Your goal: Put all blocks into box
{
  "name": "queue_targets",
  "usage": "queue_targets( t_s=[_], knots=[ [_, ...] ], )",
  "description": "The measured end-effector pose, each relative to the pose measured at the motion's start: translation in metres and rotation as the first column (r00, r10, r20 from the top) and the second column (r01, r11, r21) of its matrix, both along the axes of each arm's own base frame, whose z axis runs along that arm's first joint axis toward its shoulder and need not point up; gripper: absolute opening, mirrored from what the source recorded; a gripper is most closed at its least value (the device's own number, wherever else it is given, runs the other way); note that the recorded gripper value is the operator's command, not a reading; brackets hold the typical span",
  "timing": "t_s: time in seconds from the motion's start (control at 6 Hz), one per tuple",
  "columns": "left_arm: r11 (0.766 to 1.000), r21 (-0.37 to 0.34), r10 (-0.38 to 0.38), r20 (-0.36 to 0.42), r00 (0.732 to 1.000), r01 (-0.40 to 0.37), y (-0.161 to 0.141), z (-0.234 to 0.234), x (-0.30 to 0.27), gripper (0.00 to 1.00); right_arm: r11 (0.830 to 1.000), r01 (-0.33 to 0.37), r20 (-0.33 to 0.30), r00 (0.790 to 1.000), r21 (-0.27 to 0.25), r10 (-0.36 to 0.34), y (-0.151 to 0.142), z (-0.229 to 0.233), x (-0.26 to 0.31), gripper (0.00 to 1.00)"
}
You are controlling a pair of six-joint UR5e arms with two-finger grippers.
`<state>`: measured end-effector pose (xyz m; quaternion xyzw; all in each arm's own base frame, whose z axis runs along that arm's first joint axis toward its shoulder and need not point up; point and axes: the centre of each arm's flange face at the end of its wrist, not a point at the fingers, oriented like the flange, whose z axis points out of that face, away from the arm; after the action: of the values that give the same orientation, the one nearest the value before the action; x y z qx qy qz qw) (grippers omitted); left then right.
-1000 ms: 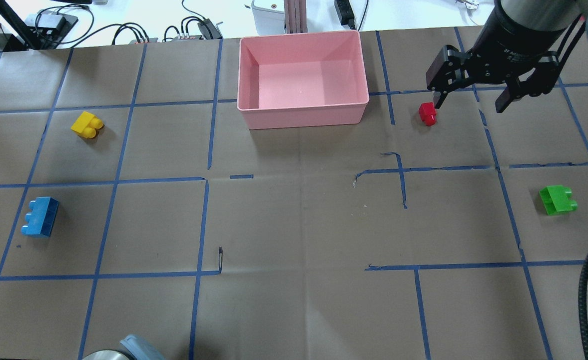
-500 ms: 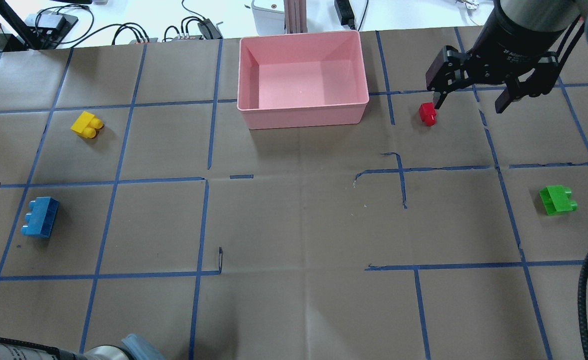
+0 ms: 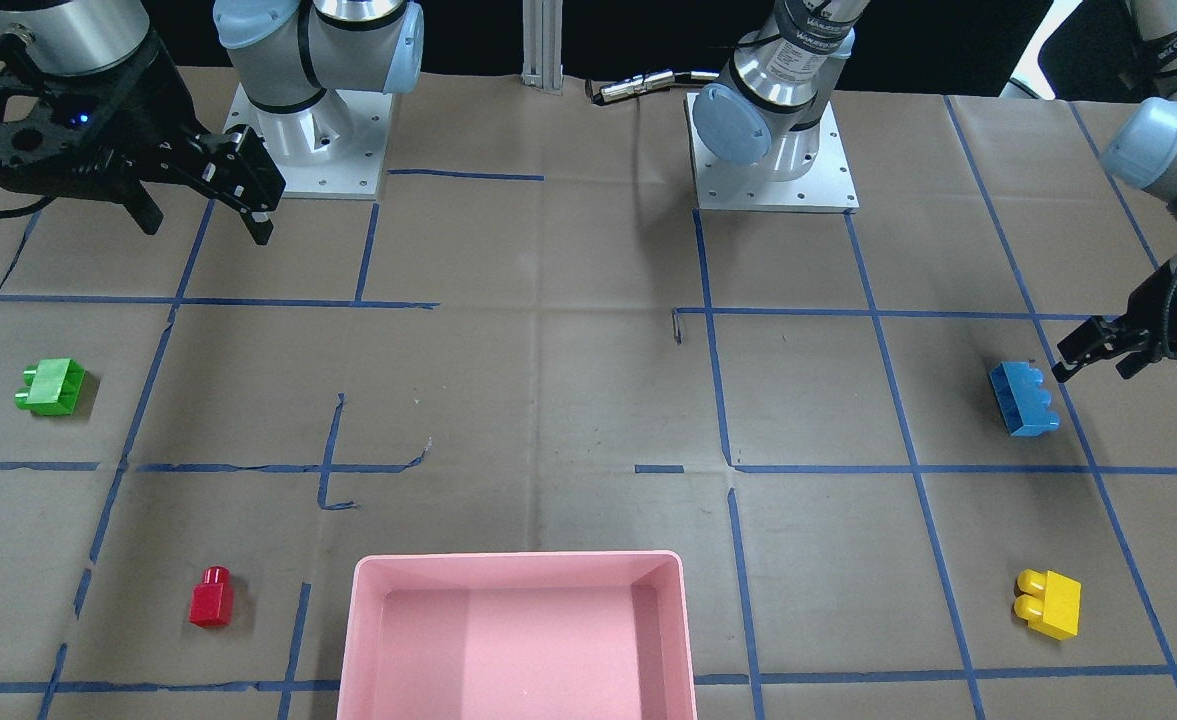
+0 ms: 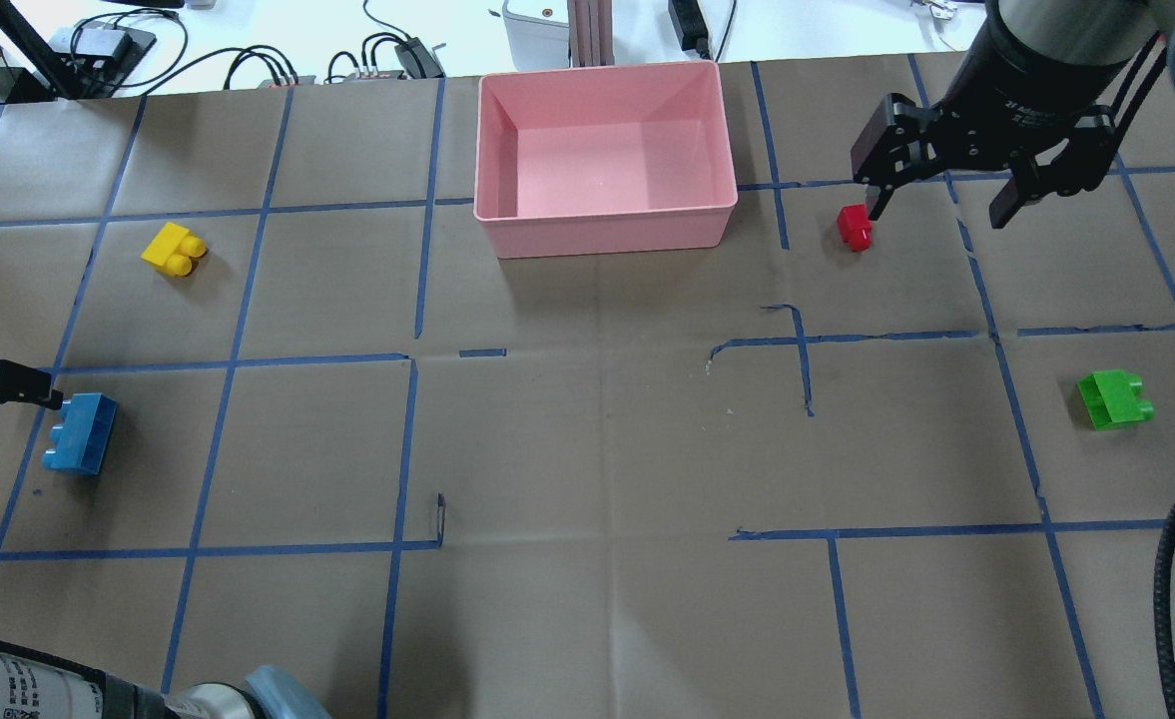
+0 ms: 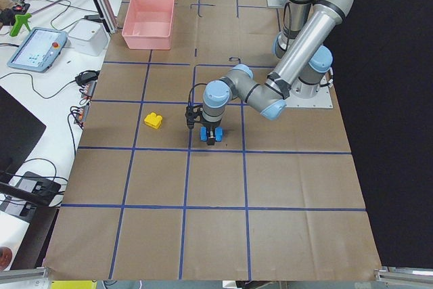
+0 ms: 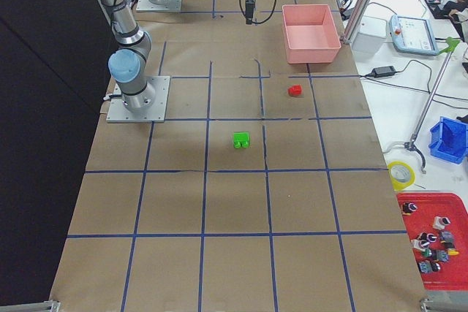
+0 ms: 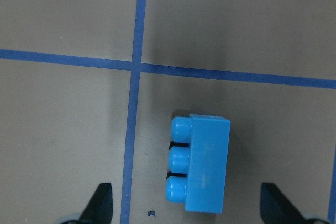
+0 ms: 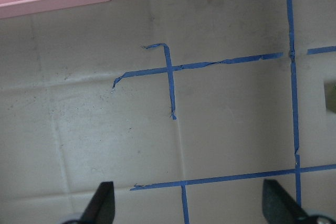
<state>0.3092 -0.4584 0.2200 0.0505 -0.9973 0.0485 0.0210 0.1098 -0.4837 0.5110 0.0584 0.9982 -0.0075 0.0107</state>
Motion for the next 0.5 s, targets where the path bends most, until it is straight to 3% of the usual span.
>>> queue_targets(
  t_s=[0.5],
  knots=[
    [1.000,-0.010,0.019,-0.048,0.999,-0.019,0.004,-0.028,-0.011,0.99,1.000,0.001,0.001,1.000,0.020,-0.001,-0.003,-0.008,0.001,1.00]
  ],
)
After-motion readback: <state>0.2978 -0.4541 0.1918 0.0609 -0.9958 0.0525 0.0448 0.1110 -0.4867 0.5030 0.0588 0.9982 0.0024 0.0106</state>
